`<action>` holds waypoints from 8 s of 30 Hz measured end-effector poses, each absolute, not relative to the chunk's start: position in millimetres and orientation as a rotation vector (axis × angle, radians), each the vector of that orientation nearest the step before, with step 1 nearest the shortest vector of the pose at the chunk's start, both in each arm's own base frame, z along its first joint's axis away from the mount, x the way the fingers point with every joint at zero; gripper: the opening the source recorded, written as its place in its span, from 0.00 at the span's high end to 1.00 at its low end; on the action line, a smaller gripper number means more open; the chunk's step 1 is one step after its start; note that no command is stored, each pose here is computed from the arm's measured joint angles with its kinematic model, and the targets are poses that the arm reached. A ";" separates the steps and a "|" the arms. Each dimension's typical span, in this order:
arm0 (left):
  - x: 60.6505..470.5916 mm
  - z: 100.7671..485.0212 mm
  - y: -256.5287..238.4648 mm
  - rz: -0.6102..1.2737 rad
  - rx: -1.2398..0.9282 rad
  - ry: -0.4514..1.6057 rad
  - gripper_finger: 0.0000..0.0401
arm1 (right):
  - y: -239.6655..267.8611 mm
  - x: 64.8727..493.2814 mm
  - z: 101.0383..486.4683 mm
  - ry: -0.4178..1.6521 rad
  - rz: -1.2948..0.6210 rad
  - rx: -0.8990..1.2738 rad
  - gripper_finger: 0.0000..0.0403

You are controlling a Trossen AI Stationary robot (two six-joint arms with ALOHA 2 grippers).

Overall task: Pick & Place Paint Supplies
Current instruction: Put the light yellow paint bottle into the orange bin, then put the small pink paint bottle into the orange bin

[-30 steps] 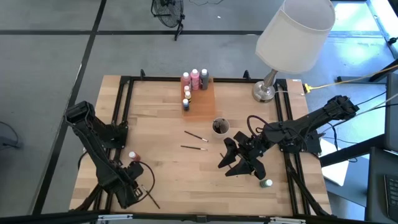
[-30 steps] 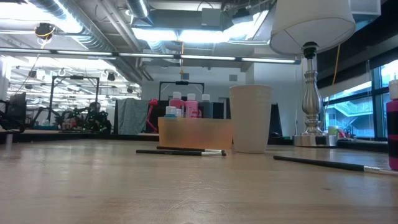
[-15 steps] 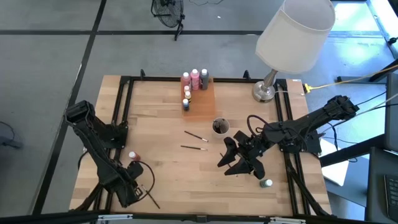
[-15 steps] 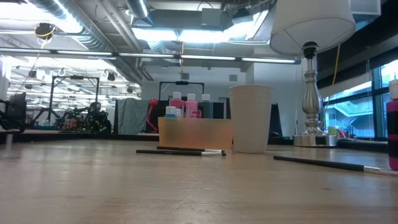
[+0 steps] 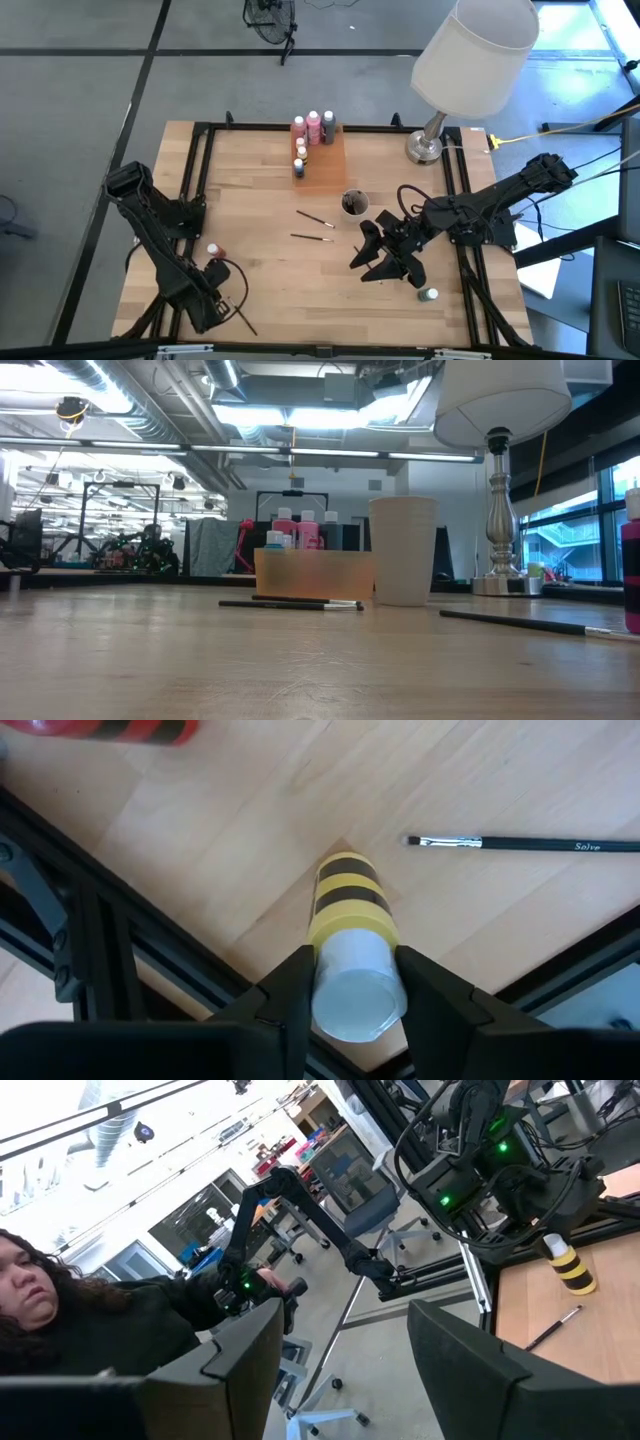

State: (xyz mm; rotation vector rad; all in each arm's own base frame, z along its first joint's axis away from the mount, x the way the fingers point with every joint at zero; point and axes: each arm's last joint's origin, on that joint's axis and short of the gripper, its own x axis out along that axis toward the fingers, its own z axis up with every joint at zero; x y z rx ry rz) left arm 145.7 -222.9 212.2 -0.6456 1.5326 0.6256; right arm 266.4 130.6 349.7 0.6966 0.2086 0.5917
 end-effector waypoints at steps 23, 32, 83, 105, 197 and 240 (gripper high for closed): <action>163.4 276.0 -227.0 0.565 -0.712 1.555 0.71 | 131.6 265.6 352.2 0.194 0.639 0.684 0.45; 183.3 313.9 -209.0 0.505 -0.687 1.526 0.71 | 133.8 262.9 359.6 0.152 0.776 0.663 0.45; 293.3 379.4 25.9 0.343 -0.544 1.339 0.71 | 76.4 203.9 400.2 0.134 1.039 0.450 0.45; 318.4 340.1 116.3 0.249 -0.380 1.371 0.71 | 26.7 192.0 400.7 0.143 0.794 0.441 0.45; 365.5 235.1 145.1 0.214 -0.103 1.746 0.56 | 9.0 196.2 387.5 0.227 0.659 0.442 0.45; 366.5 353.1 13.2 0.014 0.009 1.074 0.59 | 53.7 190.6 387.7 0.302 0.789 0.520 0.45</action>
